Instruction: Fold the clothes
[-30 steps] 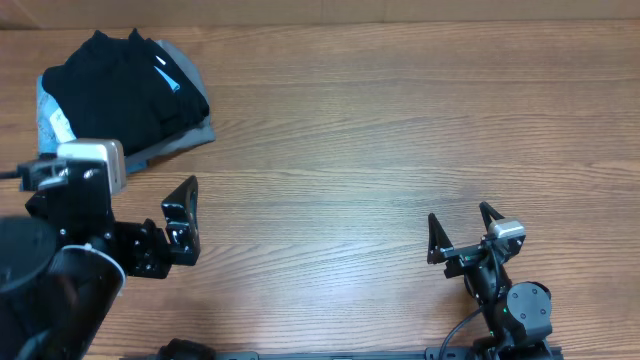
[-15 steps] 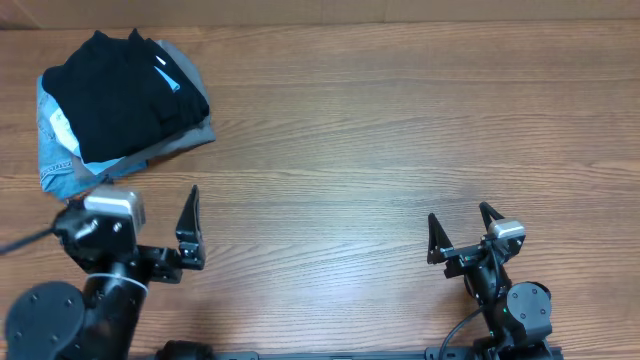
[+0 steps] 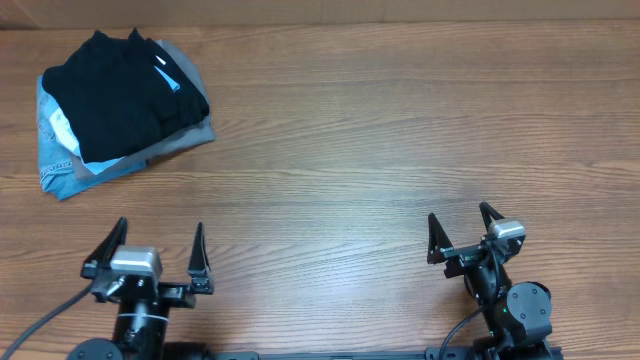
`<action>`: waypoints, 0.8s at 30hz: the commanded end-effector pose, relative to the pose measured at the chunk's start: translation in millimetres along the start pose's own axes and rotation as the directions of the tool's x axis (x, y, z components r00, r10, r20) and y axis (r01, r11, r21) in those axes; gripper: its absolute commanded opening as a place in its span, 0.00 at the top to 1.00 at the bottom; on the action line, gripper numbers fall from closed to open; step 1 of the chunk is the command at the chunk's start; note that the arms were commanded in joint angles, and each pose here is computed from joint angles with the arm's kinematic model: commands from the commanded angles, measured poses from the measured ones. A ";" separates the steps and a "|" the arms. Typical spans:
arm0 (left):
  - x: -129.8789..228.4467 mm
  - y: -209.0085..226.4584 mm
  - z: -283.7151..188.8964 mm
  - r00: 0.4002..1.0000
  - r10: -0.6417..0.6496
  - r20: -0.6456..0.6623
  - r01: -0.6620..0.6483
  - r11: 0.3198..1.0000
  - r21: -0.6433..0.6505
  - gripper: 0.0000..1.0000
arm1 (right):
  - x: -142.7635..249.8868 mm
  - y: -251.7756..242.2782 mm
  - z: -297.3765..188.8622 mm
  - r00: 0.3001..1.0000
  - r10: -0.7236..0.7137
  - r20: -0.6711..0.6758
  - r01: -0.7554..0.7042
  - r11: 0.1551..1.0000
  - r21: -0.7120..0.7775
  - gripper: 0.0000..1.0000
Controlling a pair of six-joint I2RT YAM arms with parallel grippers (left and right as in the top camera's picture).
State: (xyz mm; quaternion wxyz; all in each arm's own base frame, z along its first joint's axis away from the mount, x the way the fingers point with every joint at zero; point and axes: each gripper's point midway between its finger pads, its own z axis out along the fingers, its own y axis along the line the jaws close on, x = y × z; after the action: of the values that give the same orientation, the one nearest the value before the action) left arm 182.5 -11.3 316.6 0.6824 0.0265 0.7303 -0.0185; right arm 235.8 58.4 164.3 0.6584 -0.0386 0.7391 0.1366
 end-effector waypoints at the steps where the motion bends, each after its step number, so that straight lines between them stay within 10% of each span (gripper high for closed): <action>1: 21.6 -3.1 5.2 1.000 0.019 0.011 -0.019 1.000 0.018 0.00 | -3.1 -0.4 -0.5 1.000 0.000 0.017 0.000 1.000 0.001 0.00; 24: 138.0 -6.9 59.7 0.997 0.009 -0.072 -0.005 0.999 0.044 0.00 | -3.0 -0.3 -0.5 1.000 0.000 0.017 0.000 1.000 0.000 0.00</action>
State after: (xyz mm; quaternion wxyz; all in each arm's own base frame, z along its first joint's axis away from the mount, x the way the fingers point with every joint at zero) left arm 227.4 -22.6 185.6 0.6506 0.0450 0.7570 -0.0397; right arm 235.8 58.4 164.1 0.6582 -0.0384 0.7394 0.1364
